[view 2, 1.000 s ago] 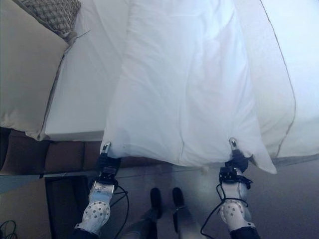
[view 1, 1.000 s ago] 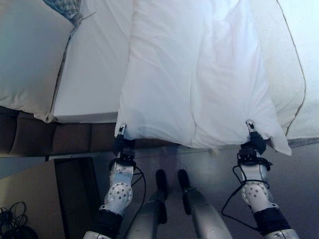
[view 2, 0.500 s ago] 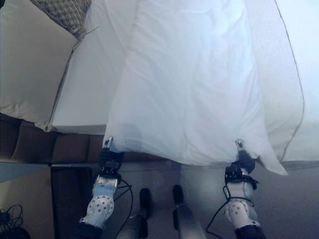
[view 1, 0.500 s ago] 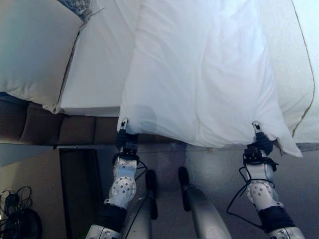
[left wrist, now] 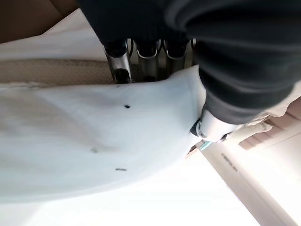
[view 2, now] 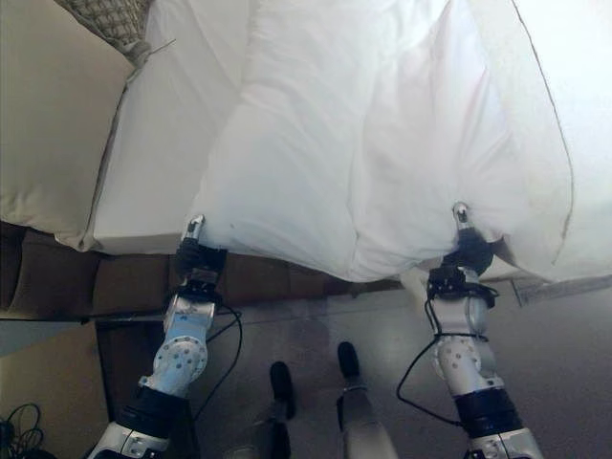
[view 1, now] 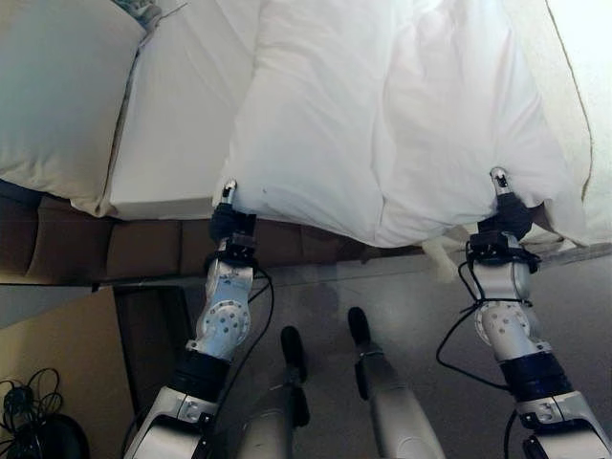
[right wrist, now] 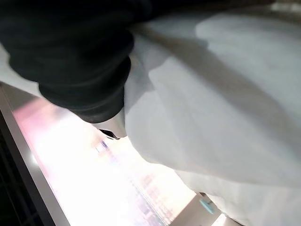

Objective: Make the bed

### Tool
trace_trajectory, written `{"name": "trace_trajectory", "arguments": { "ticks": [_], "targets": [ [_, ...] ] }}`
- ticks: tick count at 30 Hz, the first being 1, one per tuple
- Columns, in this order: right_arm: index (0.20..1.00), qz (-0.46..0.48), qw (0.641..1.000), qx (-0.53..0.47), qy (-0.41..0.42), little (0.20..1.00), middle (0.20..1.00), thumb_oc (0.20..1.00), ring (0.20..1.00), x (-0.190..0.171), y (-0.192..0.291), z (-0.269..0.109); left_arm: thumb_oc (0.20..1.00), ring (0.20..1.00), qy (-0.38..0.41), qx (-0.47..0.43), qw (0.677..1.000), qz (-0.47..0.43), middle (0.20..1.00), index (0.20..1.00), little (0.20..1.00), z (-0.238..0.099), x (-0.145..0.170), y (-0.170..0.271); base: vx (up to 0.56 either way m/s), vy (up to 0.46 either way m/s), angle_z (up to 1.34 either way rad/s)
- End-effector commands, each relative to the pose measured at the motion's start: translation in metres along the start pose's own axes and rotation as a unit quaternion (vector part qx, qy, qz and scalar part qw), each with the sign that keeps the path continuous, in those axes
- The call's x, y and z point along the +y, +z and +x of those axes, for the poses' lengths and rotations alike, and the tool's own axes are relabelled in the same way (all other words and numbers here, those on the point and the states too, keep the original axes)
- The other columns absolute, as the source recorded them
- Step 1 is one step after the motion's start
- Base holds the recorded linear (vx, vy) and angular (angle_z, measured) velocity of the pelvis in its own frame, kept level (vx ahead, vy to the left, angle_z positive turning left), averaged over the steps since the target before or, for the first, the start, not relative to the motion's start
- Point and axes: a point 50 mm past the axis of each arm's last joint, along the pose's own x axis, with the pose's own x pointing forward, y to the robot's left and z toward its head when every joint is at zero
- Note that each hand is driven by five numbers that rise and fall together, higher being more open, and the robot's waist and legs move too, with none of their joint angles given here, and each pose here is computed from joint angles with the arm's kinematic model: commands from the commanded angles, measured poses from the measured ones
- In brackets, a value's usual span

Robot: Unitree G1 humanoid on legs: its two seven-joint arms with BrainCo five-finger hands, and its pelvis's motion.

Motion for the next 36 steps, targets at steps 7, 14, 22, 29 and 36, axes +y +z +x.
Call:
{"name": "trace_trajectory", "arguments": {
  "ticks": [7,14,22,29,36],
  "targets": [
    [0.2,-0.109,0.994,0.024,-0.017,0.2,0.2,0.2,0.2,-0.059,0.003,-0.06,0.2,0.2,0.086,-0.138,0.985,0.063,0.2,0.2,0.2,-0.056,0.078,0.06,0.02,-0.004,-0.06],
    [0.2,-0.292,0.915,0.234,-0.153,0.2,0.2,0.2,0.2,-0.159,-0.057,-0.118,0.2,0.2,0.249,-0.025,0.955,0.16,0.2,0.2,0.2,-0.081,0.168,0.018,0.0,-0.032,0.04],
    [0.2,-0.263,0.847,0.368,-0.279,0.2,0.2,0.2,0.2,-0.2,-0.097,-0.172,0.2,0.2,0.404,0.116,0.871,0.255,0.2,0.2,0.2,-0.13,0.23,-0.017,0.01,-0.011,0.04],
    [0.2,-0.261,0.802,0.443,-0.303,0.2,0.2,0.2,0.2,-0.21,-0.109,-0.203,0.2,0.2,0.489,0.165,0.815,0.262,0.2,0.2,0.2,-0.165,0.249,-0.031,0.0,0.0,0.01],
    [1.0,-0.311,0.743,0.529,-0.267,1.0,1.0,1.0,1.0,-0.212,-0.118,-0.226,1.0,1.0,0.462,0.263,0.795,0.292,1.0,1.0,1.0,-0.183,0.25,-0.054,0.01,-0.018,0.16]
  ]
}}
